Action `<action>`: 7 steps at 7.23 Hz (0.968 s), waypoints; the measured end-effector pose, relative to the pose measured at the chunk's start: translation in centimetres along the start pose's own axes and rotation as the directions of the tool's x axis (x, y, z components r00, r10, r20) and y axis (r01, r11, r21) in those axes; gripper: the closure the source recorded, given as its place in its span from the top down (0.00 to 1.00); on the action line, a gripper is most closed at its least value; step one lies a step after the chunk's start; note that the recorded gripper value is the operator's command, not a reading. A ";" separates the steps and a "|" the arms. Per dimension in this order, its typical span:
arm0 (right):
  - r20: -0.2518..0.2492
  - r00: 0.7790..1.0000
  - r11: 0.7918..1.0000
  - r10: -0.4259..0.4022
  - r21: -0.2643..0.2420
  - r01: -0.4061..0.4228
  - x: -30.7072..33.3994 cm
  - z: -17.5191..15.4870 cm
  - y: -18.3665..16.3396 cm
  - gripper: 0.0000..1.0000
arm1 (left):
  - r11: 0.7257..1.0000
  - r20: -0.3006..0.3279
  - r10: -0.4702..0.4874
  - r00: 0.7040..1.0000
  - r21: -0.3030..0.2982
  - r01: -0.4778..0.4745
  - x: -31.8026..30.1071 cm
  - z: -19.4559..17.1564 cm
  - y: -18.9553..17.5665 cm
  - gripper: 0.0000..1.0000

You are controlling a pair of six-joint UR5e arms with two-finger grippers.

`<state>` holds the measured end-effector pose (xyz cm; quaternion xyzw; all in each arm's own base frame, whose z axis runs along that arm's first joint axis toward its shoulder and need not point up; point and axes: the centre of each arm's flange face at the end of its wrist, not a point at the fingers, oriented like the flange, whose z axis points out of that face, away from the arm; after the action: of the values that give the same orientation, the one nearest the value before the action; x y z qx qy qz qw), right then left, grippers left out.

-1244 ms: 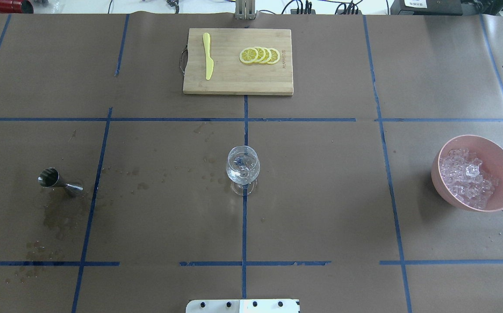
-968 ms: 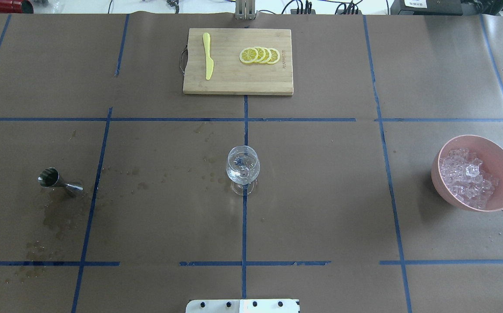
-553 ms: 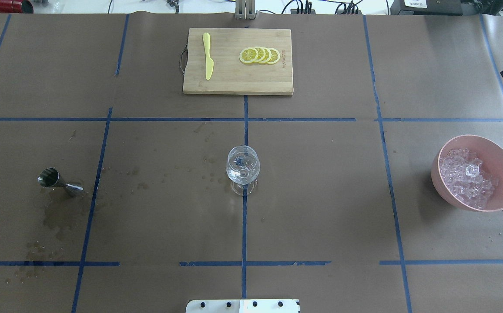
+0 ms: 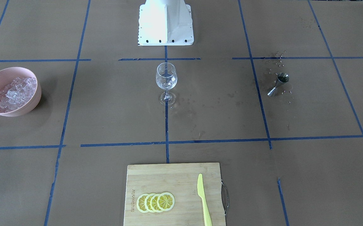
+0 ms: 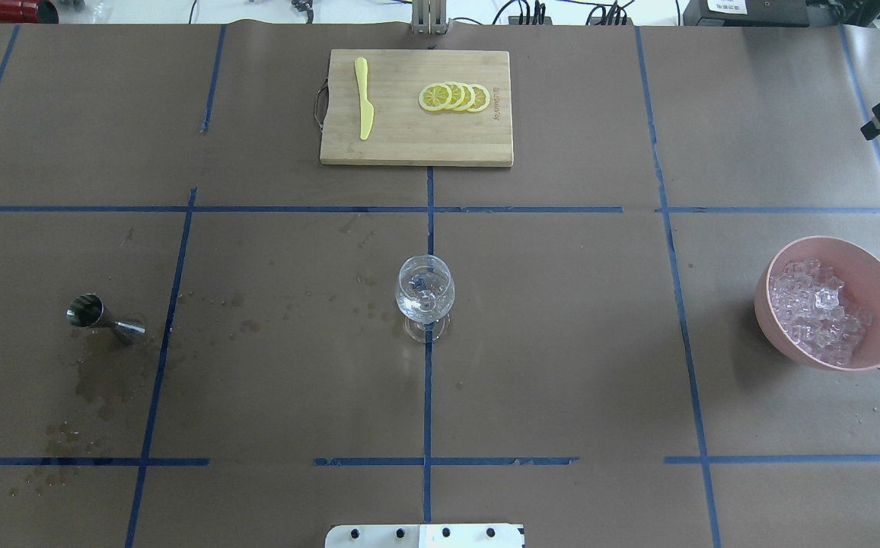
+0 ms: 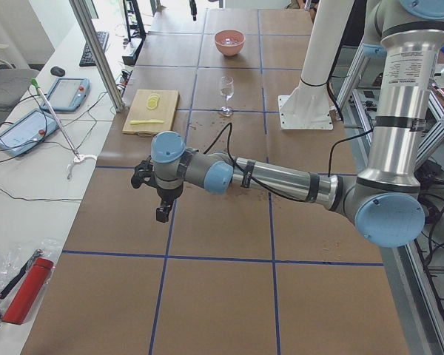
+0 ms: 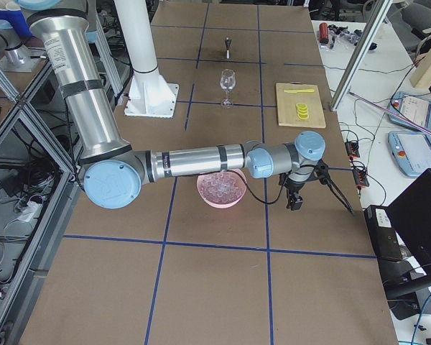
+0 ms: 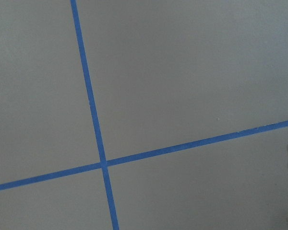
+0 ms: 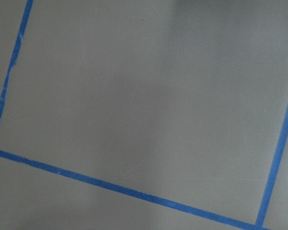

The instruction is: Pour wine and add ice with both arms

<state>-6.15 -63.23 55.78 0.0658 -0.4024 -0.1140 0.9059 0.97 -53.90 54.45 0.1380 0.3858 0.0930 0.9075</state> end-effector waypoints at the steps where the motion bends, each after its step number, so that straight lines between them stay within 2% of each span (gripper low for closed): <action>1: 0.003 1.000 1.000 -0.014 0.008 0.014 -0.3 0.4 0.1 1.00 | 0.998 -0.014 0.059 0.998 0.031 -0.058 1.5 0.3 -0.2 1.00; 3: 0.010 1.000 1.000 -0.004 0.009 0.004 -1.2 1.1 0.2 1.00 | 0.978 -0.073 0.180 0.981 0.121 -0.171 7.3 -1.0 -0.4 1.00; 5: 0.019 1.000 1.000 -0.007 0.011 0.006 -2.6 1.5 0.0 1.00 | 0.979 -0.128 0.149 0.981 0.156 -0.128 12.1 0.9 2.3 1.00; 7: 0.025 1.000 1.000 0.005 0.016 -0.006 -3.4 2.1 0.1 1.00 | 0.972 -0.115 0.090 0.989 0.228 -0.062 14.7 4.2 9.5 1.00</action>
<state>-9.88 -62.33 54.77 0.0707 -0.4148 -0.1090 0.9006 13.55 -41.61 50.41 0.2482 0.4439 0.0921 0.8561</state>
